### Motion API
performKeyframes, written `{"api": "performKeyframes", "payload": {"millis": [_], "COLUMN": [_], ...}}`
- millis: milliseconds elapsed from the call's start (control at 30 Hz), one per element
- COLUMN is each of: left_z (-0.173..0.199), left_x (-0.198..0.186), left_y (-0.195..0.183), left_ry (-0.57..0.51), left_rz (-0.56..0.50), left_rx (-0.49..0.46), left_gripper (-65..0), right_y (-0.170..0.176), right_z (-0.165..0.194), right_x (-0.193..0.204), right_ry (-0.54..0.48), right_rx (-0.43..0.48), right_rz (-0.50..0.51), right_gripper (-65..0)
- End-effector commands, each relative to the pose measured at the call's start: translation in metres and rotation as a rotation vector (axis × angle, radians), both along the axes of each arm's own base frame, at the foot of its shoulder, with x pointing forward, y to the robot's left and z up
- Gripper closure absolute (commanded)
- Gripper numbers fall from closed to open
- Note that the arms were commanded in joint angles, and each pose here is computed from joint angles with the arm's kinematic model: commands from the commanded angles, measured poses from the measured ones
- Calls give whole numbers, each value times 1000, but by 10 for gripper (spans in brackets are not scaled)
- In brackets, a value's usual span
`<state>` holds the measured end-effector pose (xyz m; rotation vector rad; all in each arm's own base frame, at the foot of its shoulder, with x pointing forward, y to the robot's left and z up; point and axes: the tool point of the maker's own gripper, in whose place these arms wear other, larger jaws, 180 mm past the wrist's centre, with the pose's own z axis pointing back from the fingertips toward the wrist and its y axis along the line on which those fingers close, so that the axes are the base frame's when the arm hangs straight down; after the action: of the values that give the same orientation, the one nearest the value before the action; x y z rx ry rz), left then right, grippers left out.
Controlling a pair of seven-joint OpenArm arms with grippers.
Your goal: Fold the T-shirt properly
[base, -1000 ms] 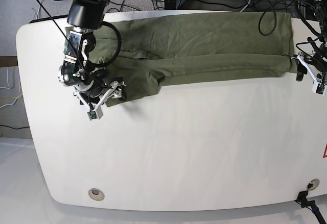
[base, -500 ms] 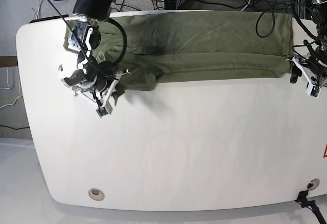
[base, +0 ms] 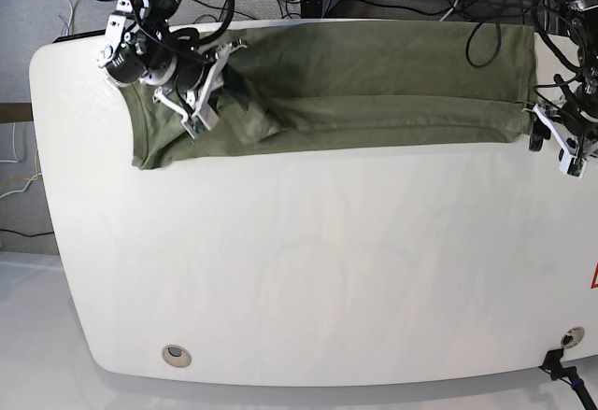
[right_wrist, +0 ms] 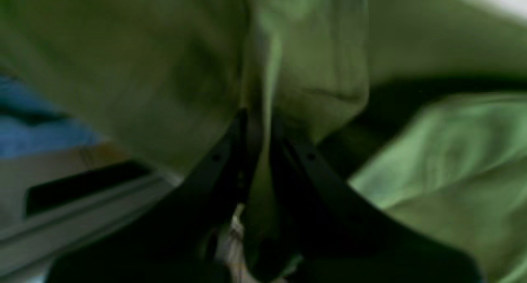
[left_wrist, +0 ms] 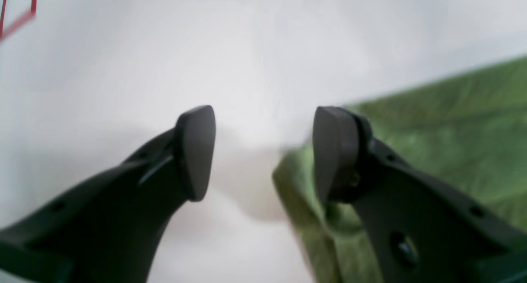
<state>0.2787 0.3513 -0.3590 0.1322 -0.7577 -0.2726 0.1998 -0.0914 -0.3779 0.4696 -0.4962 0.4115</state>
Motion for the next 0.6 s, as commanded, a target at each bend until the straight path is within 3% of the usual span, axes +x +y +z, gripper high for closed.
{"api": "performKeyframes", "payload": {"millis": [0,67,300,367,567], "left_z": [14,11,10,10,10], "left_x": [8,6,6,6,6], "left_y": [7,8,8,8,8], "left_ry": [-39,-31,-29,-29,-29], "left_rz": [-4,2,1,1,1], "left_rx": [20,16,15,15,15], "left_gripper": [-347,-347,-347,-347,-347], "right_y": [0,-5,-30,-35,-19], "right_z": [10,8,7,6,-10], "right_x": [1,-8,-22,-25,-63], "right_ry": [-30,-13,22,31,127], "right_rx": [31,33,-4,-18,-55], "right_rz": [19,33,72,79,274], "right_gripper": [0,-1,-328,-392,-407]}}
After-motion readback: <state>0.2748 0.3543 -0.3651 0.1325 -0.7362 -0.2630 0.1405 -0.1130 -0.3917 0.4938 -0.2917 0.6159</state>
